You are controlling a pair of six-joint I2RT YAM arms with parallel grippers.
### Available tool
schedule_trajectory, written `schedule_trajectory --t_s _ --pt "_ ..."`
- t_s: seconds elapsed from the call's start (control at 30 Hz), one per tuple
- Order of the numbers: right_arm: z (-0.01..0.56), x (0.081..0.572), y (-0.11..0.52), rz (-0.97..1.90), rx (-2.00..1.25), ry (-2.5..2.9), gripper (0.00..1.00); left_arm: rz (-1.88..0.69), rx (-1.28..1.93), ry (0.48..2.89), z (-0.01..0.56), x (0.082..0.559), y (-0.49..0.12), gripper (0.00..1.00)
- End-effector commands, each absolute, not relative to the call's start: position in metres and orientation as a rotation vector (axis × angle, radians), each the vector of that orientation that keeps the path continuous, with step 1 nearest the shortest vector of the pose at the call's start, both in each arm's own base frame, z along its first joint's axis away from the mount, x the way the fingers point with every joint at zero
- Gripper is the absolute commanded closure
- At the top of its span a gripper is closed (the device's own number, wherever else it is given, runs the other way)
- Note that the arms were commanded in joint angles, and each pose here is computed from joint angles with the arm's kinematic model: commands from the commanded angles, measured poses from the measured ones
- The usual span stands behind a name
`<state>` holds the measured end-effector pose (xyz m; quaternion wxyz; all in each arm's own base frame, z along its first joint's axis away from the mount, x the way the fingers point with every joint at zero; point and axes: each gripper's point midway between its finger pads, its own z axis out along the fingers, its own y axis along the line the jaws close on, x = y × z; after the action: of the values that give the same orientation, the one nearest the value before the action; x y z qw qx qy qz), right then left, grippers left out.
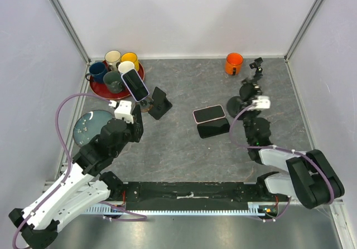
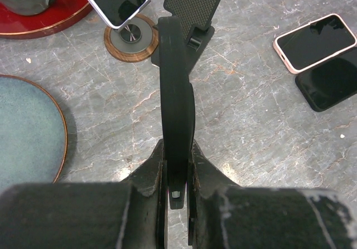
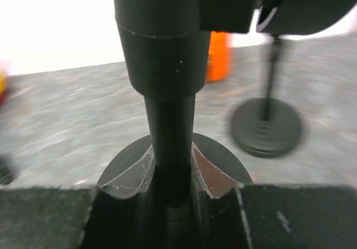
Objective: Remove the phone from the phone stand
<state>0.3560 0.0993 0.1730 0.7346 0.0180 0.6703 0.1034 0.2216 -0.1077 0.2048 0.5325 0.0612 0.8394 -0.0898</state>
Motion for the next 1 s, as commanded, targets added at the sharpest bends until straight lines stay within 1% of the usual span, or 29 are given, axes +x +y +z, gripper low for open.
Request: schedule_trajectory --t_s 0.0,0.03,0.1,0.2,0.23,0.3,0.33,0.5,0.73,0.8,0.97 --pt "0.193 0.363 0.011 0.092 0.345 1.362 1.0 -0.251 0.121 1.892 0.232 0.226 -0.107 0.98" --pt "0.191 0.365 -0.012 0.044 0.395 1.354 1.0 -0.253 0.12 1.889 0.232 0.226 -0.107 0.98" --pt "0.194 0.369 -0.034 0.0 0.441 1.334 1.0 -0.258 0.117 1.878 0.234 0.225 -0.107 0.98" --pt "0.189 0.372 -0.083 -0.109 0.523 1.316 1.0 -0.265 0.117 1.872 0.236 0.224 -0.106 0.98" --pt "0.179 0.376 -0.089 -0.121 0.522 1.34 1.0 -0.264 0.118 1.872 0.236 0.224 -0.106 0.98" --pt "0.18 0.377 -0.107 -0.15 0.535 1.313 1.0 -0.271 0.113 1.861 0.238 0.223 -0.105 0.98" --pt "0.167 0.38 -0.108 -0.144 0.524 1.345 1.0 -0.272 0.112 1.86 0.238 0.223 -0.105 0.98" --pt "0.17 0.391 -0.112 -0.058 0.516 1.287 1.0 -0.274 0.114 1.853 0.239 0.223 -0.105 0.98" --pt "0.148 0.414 -0.122 -0.063 0.594 1.394 1.0 -0.28 0.124 1.858 0.238 0.224 -0.107 0.98" --pt "0.141 0.421 -0.121 -0.059 0.592 1.416 0.99 -0.28 0.126 1.858 0.238 0.224 -0.108 0.98" --pt "0.121 0.425 -0.127 -0.08 0.648 1.466 0.98 -0.278 0.127 1.856 0.238 0.224 -0.107 0.98"
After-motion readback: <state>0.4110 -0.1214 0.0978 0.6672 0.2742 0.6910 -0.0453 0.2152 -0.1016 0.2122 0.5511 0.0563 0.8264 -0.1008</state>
